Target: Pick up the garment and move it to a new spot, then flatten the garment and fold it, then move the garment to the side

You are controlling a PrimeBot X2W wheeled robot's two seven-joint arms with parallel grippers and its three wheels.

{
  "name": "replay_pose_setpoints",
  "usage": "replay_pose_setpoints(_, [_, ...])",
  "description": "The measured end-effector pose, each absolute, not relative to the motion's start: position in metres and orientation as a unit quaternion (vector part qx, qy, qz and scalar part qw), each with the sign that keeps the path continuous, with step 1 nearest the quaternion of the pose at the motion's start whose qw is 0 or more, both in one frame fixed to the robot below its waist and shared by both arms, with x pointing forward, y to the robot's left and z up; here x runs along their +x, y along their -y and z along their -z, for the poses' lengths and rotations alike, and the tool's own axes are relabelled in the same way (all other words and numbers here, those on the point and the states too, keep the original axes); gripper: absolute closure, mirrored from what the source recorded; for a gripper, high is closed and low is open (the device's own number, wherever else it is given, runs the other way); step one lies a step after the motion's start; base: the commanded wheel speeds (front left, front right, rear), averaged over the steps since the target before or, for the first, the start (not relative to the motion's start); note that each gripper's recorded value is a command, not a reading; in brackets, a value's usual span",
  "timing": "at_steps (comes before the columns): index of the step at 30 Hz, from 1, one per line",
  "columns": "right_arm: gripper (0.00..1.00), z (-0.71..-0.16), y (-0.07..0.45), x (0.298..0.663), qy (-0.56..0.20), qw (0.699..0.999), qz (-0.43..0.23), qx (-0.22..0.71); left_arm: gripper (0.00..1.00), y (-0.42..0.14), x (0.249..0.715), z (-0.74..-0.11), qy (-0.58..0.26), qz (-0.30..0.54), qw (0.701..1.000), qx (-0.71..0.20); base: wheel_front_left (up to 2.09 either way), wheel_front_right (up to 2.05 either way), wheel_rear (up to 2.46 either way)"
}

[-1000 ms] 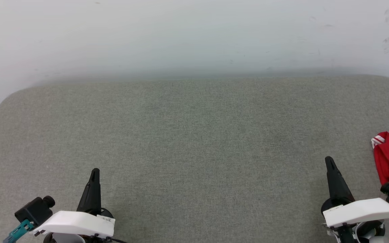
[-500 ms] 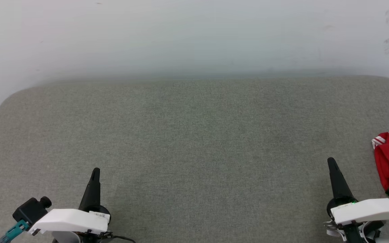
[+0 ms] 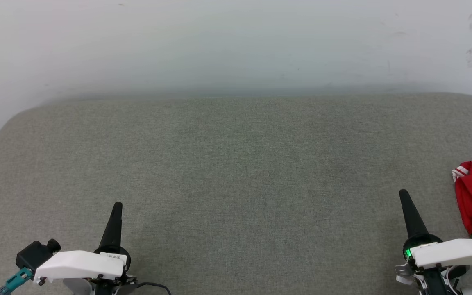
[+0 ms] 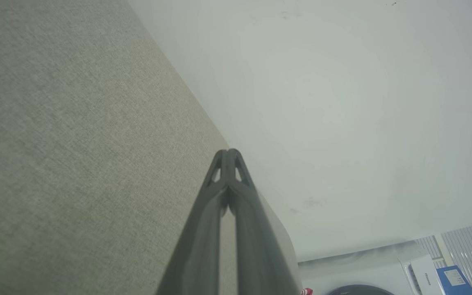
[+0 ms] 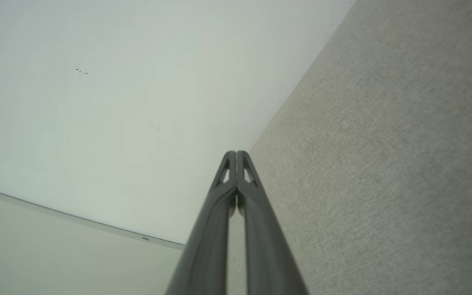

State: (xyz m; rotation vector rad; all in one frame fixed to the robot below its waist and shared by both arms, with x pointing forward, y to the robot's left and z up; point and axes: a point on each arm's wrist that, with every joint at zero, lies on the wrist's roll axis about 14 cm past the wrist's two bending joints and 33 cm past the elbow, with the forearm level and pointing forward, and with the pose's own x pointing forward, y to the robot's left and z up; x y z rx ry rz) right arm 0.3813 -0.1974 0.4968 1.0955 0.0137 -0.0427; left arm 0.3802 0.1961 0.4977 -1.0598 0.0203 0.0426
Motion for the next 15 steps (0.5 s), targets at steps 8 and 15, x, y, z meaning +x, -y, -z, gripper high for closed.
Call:
replay_pose_setpoints(8, [1.00, -0.4974, 0.1980, 0.3824, -0.007, 0.833, 0.020, 0.553, 1.00, -0.1971, 0.3806, -0.4962, -0.013, -0.022, 0.841, -0.541, 0.00, 0.00, 0.00])
replay_pose_setpoints(15, [1.00, -0.4973, 0.1988, 0.3827, -0.008, 0.814, 0.019, 0.580, 1.00, -0.1979, 0.3830, -0.4988, -0.009, -0.019, 0.821, -0.570, 0.00, 0.00, 0.00])
